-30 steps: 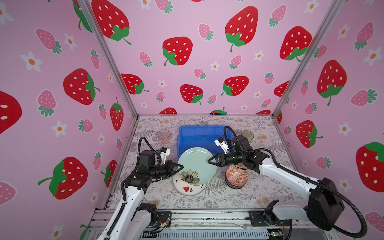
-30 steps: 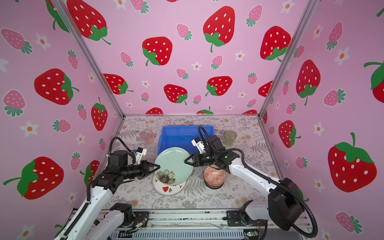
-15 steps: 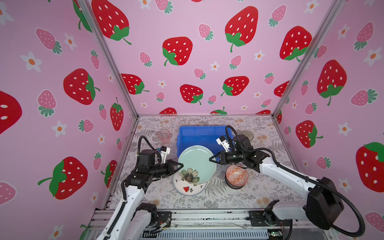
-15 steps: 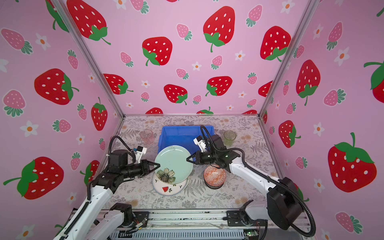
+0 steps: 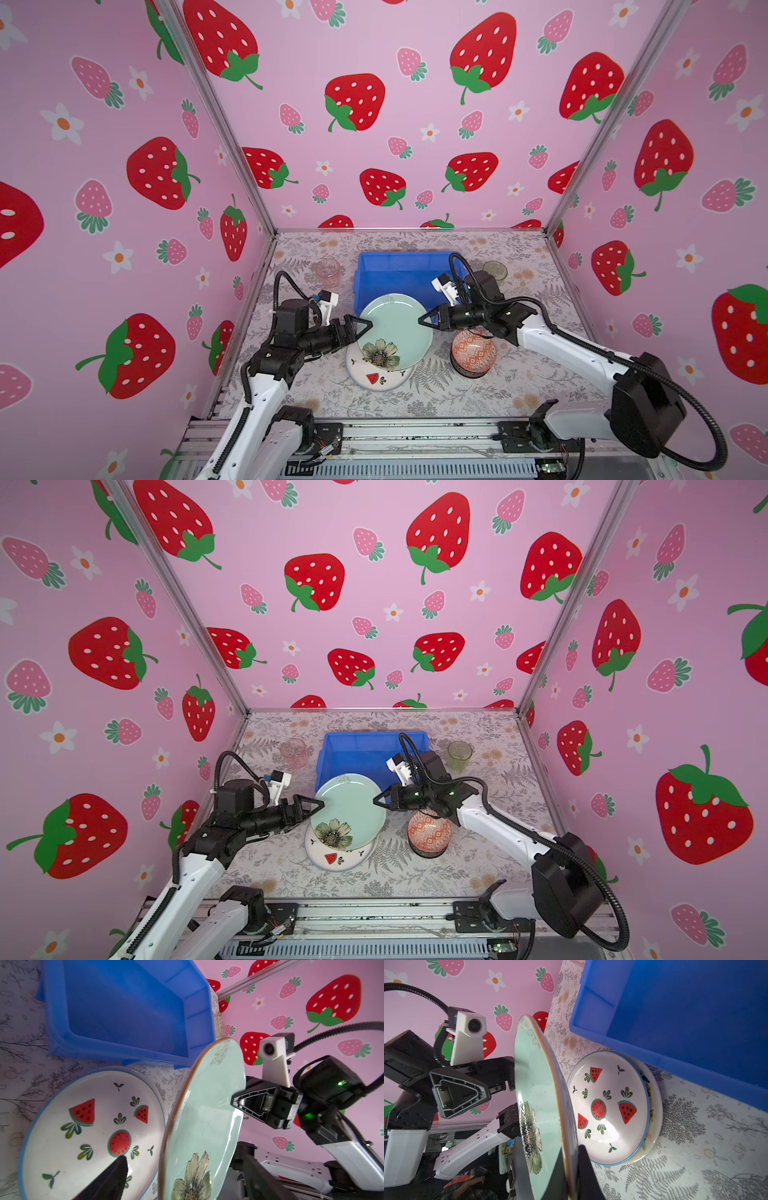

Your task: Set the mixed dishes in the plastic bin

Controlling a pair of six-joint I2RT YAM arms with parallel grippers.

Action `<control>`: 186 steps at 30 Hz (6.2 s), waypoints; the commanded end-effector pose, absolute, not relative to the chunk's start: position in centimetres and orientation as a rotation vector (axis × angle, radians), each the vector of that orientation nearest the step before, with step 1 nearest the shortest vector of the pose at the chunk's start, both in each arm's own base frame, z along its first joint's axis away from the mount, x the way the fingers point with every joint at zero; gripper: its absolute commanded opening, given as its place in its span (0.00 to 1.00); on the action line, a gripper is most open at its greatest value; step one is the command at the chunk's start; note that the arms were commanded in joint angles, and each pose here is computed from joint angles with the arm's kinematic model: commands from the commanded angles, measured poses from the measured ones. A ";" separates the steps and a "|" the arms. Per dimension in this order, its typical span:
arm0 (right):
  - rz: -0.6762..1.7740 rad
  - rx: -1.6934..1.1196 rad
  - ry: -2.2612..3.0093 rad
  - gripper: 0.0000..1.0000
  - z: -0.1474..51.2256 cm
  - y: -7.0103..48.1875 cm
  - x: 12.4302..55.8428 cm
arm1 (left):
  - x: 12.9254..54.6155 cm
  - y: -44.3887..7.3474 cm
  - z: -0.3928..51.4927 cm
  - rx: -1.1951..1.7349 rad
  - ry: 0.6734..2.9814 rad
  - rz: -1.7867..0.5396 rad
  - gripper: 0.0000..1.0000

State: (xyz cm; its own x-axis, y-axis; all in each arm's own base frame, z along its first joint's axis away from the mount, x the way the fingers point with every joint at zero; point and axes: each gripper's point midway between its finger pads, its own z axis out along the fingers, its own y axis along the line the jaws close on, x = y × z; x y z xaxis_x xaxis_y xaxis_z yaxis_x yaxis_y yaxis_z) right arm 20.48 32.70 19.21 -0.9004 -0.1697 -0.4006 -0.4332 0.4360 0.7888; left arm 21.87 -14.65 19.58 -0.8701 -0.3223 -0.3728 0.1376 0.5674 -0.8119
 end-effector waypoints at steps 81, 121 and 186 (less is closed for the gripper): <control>1.390 0.035 2.420 0.00 12.7 37.7 40.1 | 26.1 -3.6 19.0 -0.612 2.186 -0.949 1.00; 0.788 -0.237 2.442 0.92 18.6 32.5 36.4 | 25.9 -4.1 17.1 -0.645 2.284 -0.960 1.00; 0.740 -0.810 2.688 0.96 6.5 37.5 16.6 | 18.2 -12.5 6.8 -0.661 2.592 -0.970 0.95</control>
